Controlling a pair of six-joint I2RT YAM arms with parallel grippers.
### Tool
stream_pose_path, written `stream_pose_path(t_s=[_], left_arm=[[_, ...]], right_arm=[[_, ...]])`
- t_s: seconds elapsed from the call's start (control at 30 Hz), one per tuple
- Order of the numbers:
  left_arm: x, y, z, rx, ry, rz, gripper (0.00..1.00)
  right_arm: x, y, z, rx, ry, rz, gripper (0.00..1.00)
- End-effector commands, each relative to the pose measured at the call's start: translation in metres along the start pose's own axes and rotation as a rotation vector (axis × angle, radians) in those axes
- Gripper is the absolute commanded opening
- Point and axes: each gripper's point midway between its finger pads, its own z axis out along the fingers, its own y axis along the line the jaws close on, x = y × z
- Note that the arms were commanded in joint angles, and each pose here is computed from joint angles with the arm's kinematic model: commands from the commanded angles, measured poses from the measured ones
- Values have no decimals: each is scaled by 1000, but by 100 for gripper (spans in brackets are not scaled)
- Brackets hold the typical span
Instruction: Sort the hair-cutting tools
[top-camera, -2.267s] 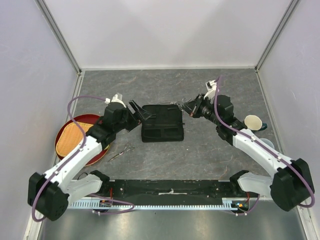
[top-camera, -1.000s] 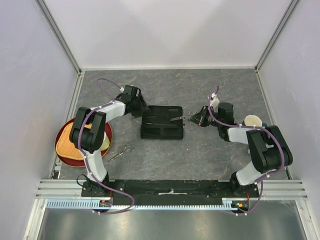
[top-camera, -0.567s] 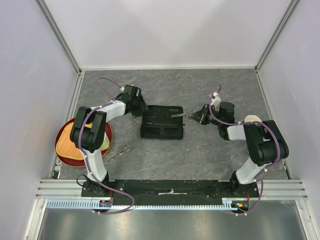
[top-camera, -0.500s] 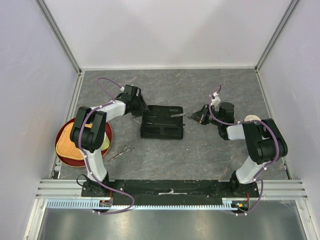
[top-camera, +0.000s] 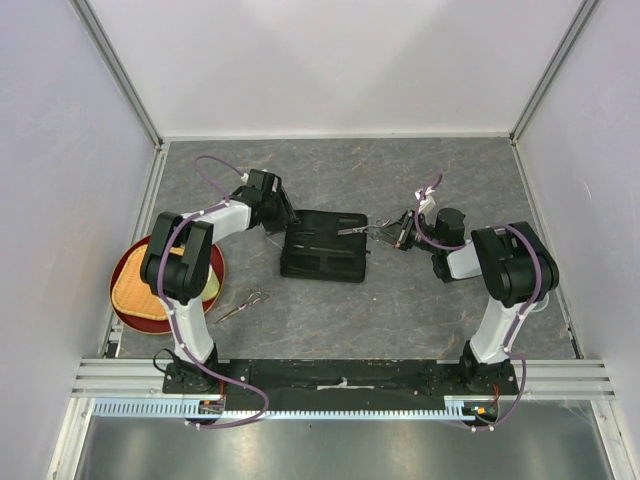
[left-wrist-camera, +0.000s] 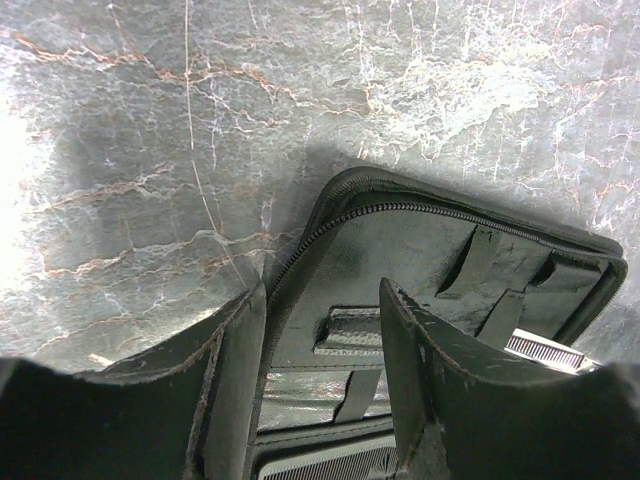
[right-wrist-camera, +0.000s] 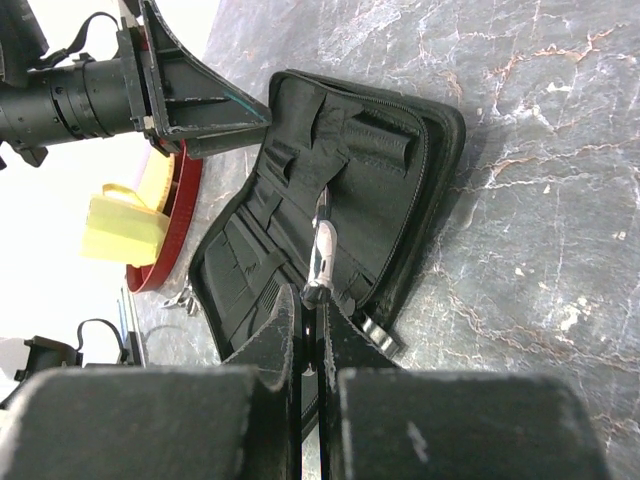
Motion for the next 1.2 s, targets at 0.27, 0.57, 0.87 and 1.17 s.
stream_pose_path(t_s=[0.27, 0.57, 0.87, 1.17], left_arm=[[27, 13, 12, -17, 95, 19, 56], [29, 15, 11, -22, 95, 13, 56], [29, 14, 9, -22, 94, 13, 56], [29, 15, 8, -27, 95, 11, 56]], right_arm=[[1, 13, 7, -105, 1, 13, 2], [18, -16, 4, 67, 47, 132, 52], [14, -44, -19, 370, 123, 55, 78], [-1, -50, -43, 578, 160, 46, 77]])
